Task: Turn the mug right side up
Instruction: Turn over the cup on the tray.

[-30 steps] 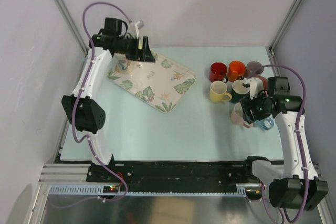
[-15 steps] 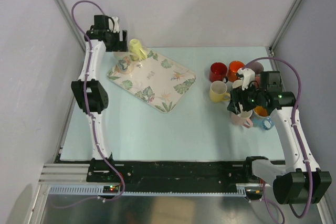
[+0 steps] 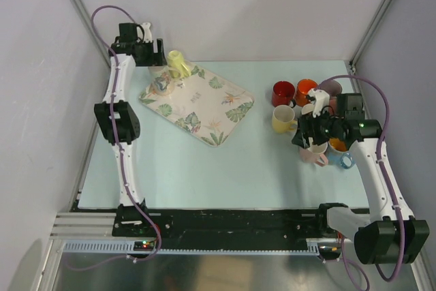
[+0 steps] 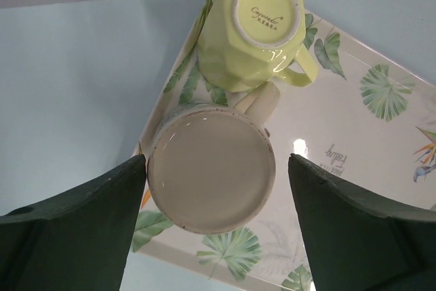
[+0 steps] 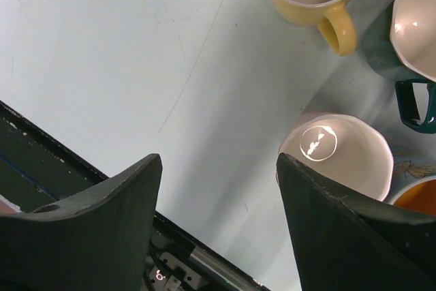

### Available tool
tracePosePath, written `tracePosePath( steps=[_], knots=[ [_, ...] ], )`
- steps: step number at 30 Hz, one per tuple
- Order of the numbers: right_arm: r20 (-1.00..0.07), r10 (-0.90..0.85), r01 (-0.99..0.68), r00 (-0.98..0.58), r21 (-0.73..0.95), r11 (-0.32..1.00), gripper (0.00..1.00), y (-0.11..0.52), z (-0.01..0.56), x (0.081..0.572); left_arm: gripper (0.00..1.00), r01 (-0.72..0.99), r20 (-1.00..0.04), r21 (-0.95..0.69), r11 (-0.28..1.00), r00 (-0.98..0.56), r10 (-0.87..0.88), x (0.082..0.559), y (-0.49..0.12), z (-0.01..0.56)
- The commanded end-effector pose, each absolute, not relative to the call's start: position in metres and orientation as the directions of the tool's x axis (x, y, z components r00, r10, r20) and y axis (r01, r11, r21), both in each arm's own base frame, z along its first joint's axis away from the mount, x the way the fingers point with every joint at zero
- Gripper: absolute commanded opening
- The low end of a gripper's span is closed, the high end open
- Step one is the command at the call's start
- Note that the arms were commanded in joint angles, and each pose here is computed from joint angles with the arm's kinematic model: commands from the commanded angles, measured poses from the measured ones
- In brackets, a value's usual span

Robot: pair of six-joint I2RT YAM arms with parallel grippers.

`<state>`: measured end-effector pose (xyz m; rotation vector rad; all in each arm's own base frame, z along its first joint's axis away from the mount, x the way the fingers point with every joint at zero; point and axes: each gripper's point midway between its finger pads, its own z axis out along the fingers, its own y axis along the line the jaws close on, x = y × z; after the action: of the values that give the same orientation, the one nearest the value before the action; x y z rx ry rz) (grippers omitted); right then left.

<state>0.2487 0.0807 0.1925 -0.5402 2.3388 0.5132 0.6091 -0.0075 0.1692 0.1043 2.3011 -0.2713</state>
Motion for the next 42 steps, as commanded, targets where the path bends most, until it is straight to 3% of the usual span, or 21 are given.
tracePosePath(
  steps=[1,11,27,38,42],
  knots=[
    [-0.702,-0.218,-0.510,-0.678,0.237,0.827,0.74,0.087,0.195,0.256,0.89,0.204,-0.765,-0.163,0.965,-0.644,0.007,0.621,-0.017,0.171],
    [-0.701,-0.244,-0.538,-0.670,0.231,0.811,0.73,0.096,0.192,0.262,0.77,0.268,-0.718,-0.201,0.942,-0.695,0.045,0.594,-0.035,0.161],
    [-0.793,-0.229,-0.617,-0.565,0.222,0.755,0.75,0.133,0.225,0.310,0.60,0.403,-0.598,-0.305,0.863,-0.786,0.156,0.486,-0.086,0.143],
    [-0.819,-0.392,-0.829,-0.419,0.169,0.533,0.76,0.210,0.218,0.318,0.59,0.600,-0.617,-0.338,0.725,-0.723,0.311,0.436,-0.156,0.152],
    [-0.829,-0.507,-0.922,-0.237,0.028,0.386,0.76,0.240,0.207,0.329,0.60,0.632,-0.616,-0.368,0.682,-0.715,0.330,0.426,-0.175,0.152]
  ],
)
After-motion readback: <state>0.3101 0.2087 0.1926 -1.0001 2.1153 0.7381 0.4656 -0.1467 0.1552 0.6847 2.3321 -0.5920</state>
